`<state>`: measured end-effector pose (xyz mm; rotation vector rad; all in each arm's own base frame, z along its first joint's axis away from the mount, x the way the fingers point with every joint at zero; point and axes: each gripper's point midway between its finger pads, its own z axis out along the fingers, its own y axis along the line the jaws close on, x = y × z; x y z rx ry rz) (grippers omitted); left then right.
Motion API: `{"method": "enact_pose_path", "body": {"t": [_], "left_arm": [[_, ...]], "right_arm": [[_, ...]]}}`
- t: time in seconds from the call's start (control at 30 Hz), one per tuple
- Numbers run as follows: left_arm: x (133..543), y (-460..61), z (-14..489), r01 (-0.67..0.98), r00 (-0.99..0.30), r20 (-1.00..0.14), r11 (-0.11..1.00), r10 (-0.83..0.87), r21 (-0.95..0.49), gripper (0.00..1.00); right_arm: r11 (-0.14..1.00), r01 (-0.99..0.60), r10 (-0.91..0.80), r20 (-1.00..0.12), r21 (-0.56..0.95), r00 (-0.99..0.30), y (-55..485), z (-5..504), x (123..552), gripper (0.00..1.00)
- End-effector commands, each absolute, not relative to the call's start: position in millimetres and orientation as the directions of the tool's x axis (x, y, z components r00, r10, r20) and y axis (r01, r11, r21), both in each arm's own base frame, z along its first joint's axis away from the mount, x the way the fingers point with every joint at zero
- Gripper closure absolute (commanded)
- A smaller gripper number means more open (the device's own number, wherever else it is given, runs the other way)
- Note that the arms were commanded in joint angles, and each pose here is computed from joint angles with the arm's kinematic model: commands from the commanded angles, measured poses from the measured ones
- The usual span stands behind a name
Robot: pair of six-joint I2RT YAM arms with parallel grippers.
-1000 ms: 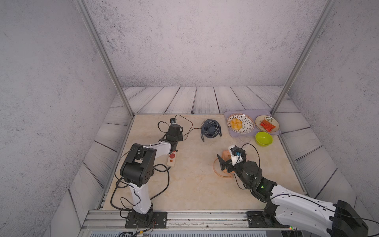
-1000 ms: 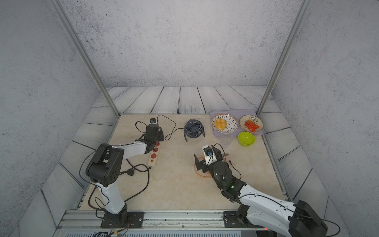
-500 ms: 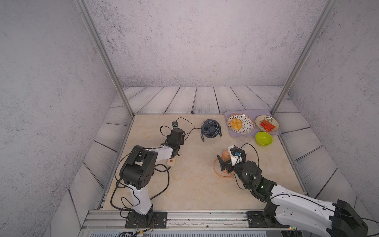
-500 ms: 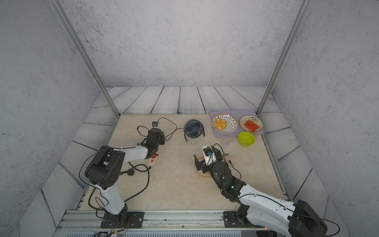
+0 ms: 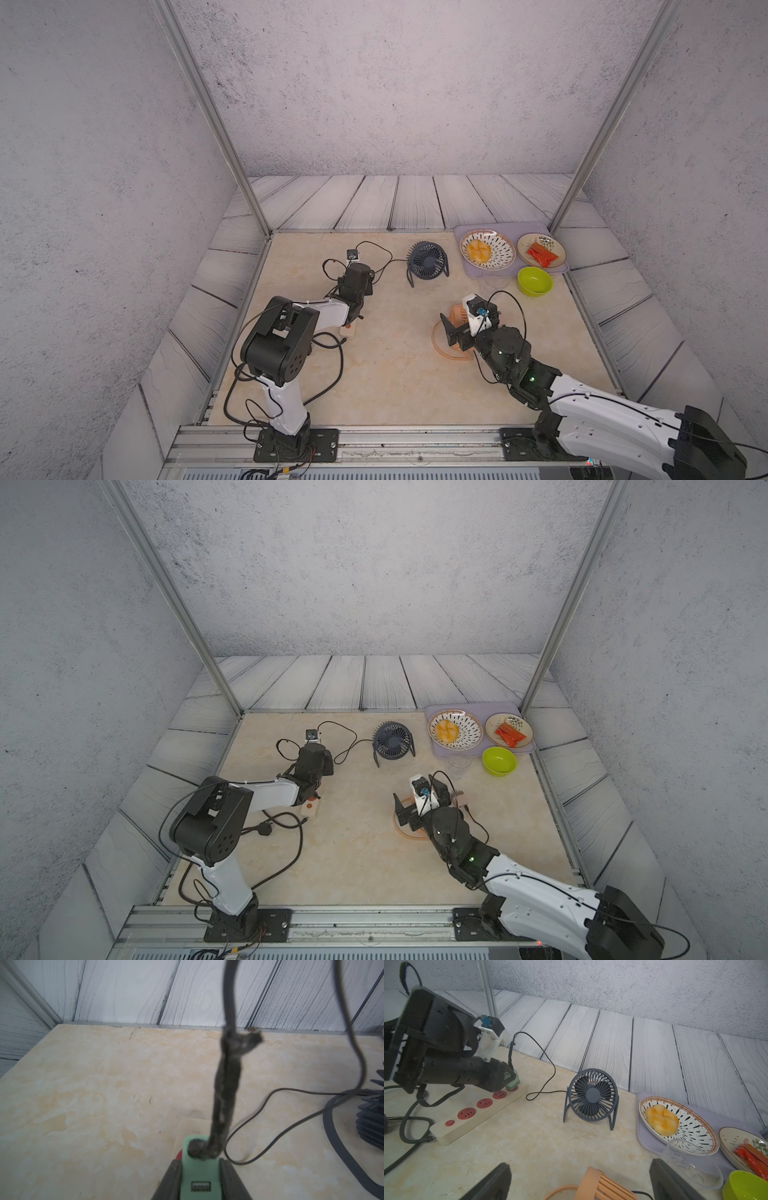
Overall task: Plug the desk fan into the power strip
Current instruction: Insert the plug into the socket.
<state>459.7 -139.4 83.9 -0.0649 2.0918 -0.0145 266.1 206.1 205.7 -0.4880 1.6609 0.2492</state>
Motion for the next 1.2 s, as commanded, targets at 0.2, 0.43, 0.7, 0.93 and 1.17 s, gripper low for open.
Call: {"method": "enact_pose_path", "body": {"t": [0.2,0.43,0.7,0.93,1.17], "left_arm": [[407.9,-145.0,-25.0,0.003,-0.815,-0.58,1.0,0.001,-0.003,1.0],[397.3,-186.4,-15.8,0.02,-0.835,-0.547,0.992,-0.052,-0.124,1.0],[370.9,-250.3,-12.3,0.125,-0.837,-0.546,0.979,0.016,-0.162,1.0],[368.4,-241.1,-20.3,0.196,-0.802,-0.569,0.98,0.181,0.034,1.0],[364.0,-258.7,-36.1,0.273,-0.798,-0.505,0.945,0.328,0.182,1.0]], "right_arm": [[0.895,-0.431,-0.157,-0.985,-0.11,-0.073,201.6,213.4,267.0,0.01],[0.898,-0.423,-0.16,-0.985,-0.118,-0.066,199.3,218.2,266.8,0.01],[0.902,-0.413,-0.165,-0.984,-0.125,-0.062,195.8,220.4,266.2,0.01],[0.905,-0.406,-0.168,-0.984,-0.13,-0.061,189.7,220.9,262.7,0.01],[0.907,-0.402,-0.16,-0.985,-0.123,-0.061,189.1,221.7,262.7,0.01]]}}
